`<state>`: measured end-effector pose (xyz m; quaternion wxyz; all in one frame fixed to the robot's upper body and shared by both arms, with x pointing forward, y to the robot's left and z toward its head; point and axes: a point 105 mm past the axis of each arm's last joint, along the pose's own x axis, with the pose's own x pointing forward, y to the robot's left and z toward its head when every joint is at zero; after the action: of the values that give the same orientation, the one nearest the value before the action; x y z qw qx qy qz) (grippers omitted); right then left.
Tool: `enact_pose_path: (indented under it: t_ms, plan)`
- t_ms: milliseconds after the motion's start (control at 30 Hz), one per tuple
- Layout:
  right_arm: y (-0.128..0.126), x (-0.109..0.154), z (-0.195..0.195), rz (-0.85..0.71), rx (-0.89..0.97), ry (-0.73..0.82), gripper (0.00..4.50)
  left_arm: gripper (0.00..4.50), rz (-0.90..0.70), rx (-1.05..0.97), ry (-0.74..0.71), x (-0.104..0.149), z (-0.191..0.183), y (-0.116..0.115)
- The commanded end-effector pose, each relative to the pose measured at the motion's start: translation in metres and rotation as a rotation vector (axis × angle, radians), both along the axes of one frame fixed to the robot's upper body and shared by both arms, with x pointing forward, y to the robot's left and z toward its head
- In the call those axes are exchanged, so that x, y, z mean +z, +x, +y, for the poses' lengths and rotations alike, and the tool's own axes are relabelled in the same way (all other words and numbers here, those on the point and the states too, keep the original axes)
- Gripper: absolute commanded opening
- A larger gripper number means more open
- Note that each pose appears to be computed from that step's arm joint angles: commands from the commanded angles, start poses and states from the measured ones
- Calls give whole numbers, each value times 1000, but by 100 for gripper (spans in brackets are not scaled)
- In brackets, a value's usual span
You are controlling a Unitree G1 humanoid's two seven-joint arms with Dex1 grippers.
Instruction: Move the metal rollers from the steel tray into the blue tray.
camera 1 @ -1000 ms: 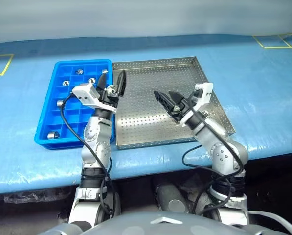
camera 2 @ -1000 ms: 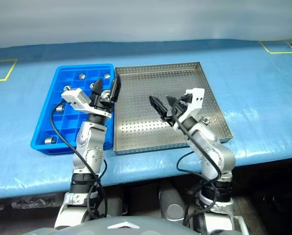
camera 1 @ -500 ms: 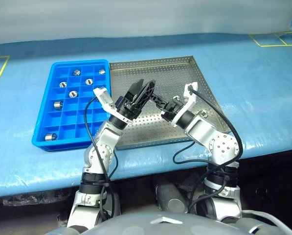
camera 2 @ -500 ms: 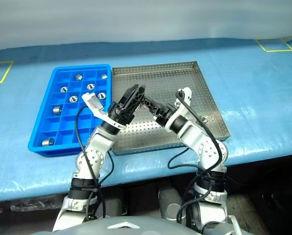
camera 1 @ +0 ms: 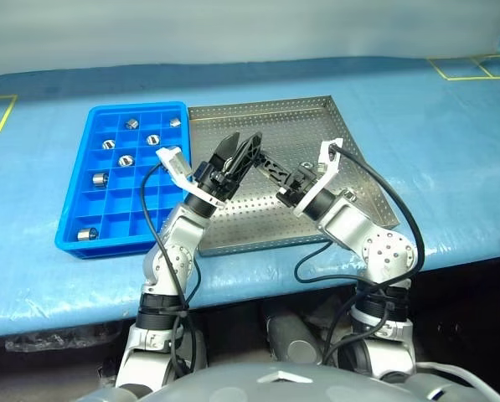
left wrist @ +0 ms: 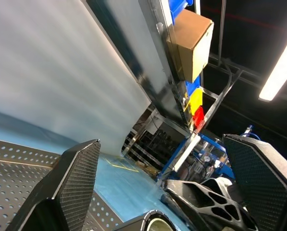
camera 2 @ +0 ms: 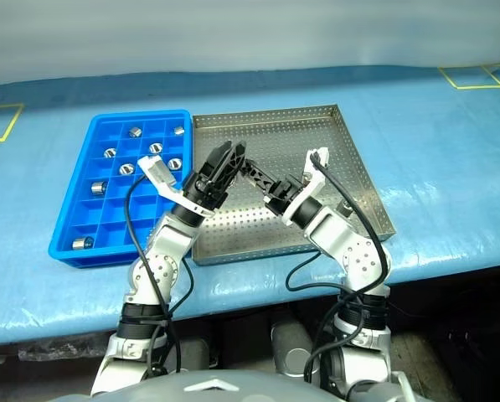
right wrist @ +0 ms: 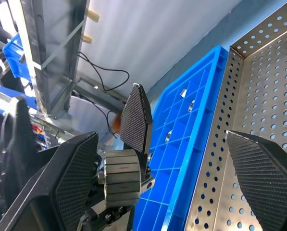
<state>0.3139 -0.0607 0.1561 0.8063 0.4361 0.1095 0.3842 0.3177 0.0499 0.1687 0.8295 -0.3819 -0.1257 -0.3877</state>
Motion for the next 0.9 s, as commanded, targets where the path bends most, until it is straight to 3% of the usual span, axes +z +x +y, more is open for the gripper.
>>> enact_pose_path:
  t_ms: [33,567,700,900]
  plan:
    - [-7,17,4,-64,33,34,450,447,-27,-15,-27,7,-12,-3]
    - [-11,3,21,-28,93,-32,450,447,-20,-51,-44,7,-22,-5]
    - [-10,2,23,-30,82,-31,369,450,-17,-59,-45,7,-23,-6]
    - [-10,4,23,-40,82,-21,168,450,-10,-61,-43,6,-24,-6]
